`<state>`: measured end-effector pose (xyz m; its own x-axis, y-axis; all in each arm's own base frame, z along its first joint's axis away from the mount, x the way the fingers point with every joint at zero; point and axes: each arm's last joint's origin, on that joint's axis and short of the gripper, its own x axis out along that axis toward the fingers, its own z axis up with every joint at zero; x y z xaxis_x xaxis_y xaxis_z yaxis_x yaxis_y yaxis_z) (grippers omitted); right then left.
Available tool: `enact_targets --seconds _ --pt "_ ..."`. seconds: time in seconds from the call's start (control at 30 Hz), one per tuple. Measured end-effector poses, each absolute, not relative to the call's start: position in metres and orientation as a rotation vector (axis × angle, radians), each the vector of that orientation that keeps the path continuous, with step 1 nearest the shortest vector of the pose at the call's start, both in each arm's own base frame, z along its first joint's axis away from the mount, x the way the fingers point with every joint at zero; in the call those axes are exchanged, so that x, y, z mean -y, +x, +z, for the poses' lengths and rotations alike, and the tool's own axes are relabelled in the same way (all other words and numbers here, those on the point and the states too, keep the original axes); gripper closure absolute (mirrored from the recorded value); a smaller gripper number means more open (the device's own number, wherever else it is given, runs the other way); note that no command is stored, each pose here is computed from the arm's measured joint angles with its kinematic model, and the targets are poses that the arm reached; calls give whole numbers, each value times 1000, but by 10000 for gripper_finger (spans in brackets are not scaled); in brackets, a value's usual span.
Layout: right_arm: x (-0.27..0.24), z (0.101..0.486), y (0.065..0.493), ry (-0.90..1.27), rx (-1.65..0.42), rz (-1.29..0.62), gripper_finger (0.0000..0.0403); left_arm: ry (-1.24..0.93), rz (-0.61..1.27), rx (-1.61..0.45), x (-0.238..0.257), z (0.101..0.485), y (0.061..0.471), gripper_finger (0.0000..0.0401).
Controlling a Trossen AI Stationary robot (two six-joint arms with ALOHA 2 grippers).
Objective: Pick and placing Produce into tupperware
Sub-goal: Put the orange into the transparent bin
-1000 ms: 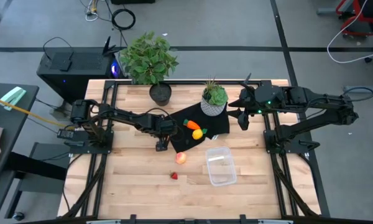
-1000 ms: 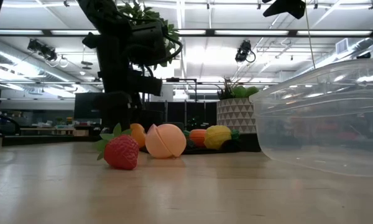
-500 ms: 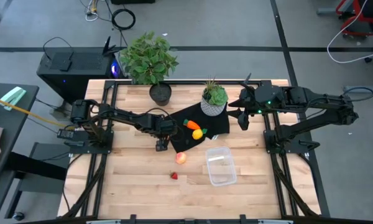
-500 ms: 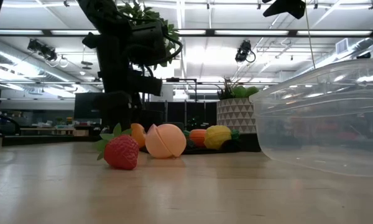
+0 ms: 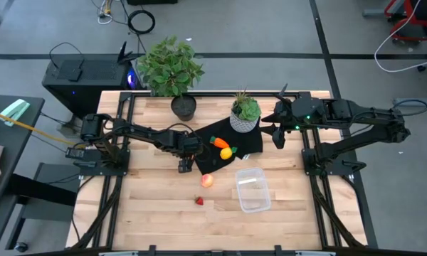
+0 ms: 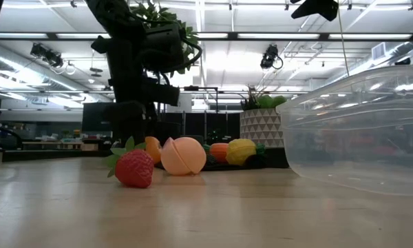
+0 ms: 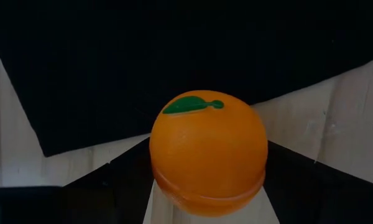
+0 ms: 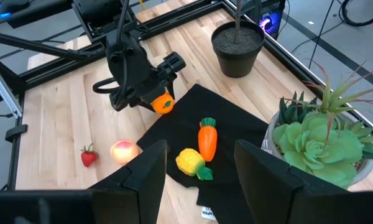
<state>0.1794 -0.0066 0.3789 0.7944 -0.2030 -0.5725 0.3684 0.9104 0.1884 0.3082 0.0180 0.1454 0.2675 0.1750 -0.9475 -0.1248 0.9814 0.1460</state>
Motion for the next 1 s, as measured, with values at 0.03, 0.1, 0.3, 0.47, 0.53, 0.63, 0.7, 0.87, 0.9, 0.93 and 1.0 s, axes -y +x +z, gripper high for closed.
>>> enact_targets --seconds 0.03,0.1,0.3,0.47,0.53,0.63,0.7,0.87,0.9,0.93,1.0 --pt "7 379 179 300 -577 -312 206 44 203 -1285 -18 145 308 134" --pt "7 379 179 300 -576 -312 206 44 203 -1287 -18 146 308 139" --pt "7 379 179 300 -576 -312 206 44 203 -1287 -18 157 307 135" --pt "6 379 179 300 -576 -311 206 44 202 -1265 -18 175 316 129" --pt "7 379 179 300 -575 -312 206 43 200 -1239 -17 186 322 135" --pt "7 379 179 300 -576 -312 206 40 195 -1186 -16 203 332 142" --pt "7 379 179 299 -578 -312 206 31 187 -1134 -16 218 341 142" --pt "7 377 178 289 -601 -314 206 26 169 -1004 -11 254 357 129" --pt "7 376 177 285 -611 -317 206 26 164 -973 -10 261 360 128" --pt "7 376 177 280 -618 -324 206 26 158 -942 -8 268 363 128" --pt "7 375 176 268 -627 -347 206 25 139 -879 -3 281 369 132"
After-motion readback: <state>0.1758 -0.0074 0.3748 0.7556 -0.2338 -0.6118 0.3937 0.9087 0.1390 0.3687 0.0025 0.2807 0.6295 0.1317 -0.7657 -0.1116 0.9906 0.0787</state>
